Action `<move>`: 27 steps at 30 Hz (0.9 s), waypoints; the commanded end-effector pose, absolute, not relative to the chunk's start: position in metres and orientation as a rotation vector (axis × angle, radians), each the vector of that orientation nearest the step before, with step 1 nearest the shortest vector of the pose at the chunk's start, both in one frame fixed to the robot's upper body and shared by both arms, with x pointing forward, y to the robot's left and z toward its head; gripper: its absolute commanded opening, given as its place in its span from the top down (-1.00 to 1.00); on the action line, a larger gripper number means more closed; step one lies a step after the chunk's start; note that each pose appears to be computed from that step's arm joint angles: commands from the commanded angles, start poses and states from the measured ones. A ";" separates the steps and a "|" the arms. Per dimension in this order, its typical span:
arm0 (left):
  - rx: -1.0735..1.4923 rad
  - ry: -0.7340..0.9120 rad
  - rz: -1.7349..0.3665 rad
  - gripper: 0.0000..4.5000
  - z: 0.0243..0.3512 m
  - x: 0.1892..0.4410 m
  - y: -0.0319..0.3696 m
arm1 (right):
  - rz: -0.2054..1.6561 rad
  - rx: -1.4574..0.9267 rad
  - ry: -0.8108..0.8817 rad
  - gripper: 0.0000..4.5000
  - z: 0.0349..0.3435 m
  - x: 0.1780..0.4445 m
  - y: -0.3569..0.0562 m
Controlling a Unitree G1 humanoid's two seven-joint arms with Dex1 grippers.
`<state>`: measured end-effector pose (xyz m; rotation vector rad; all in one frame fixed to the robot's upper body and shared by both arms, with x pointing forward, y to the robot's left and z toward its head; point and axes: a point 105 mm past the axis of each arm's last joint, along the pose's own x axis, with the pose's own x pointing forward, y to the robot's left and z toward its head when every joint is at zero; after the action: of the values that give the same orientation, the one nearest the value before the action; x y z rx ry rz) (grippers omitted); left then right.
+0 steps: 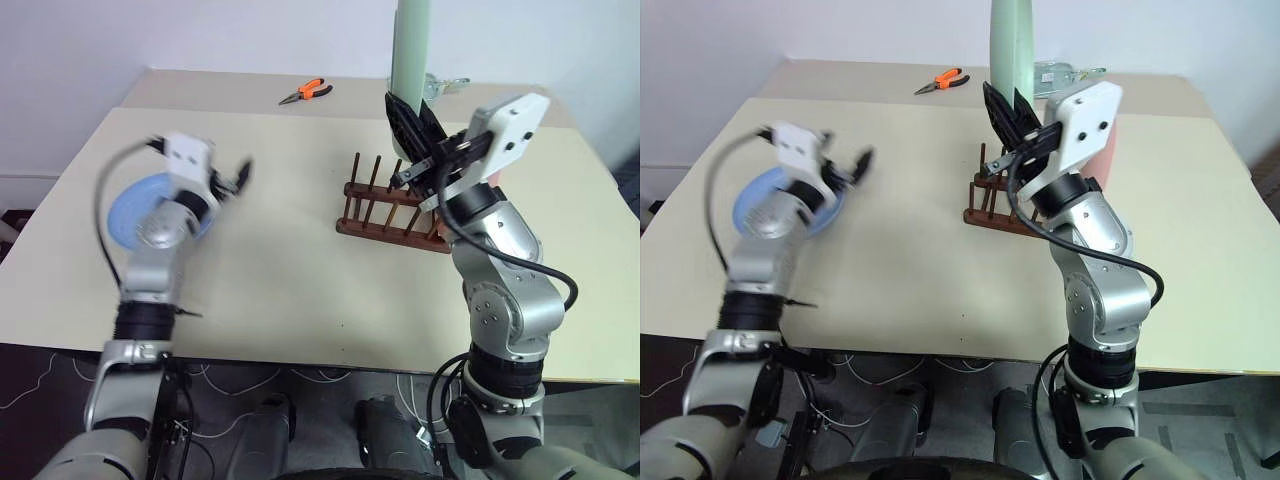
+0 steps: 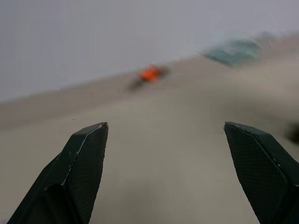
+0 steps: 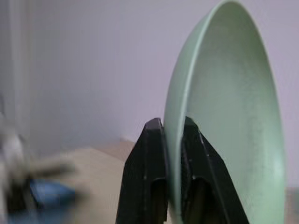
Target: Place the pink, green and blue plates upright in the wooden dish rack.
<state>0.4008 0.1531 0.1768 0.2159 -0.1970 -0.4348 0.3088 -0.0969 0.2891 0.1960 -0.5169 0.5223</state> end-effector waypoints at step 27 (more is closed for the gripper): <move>0.192 -0.181 -0.878 -0.83 0.154 0.343 0.094 | 0.442 0.327 -0.253 -0.16 0.261 0.335 -0.110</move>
<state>0.3460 0.0980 0.1452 0.1889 -0.1499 -0.8582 0.3394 -0.1128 0.2421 0.3719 -0.1838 0.4184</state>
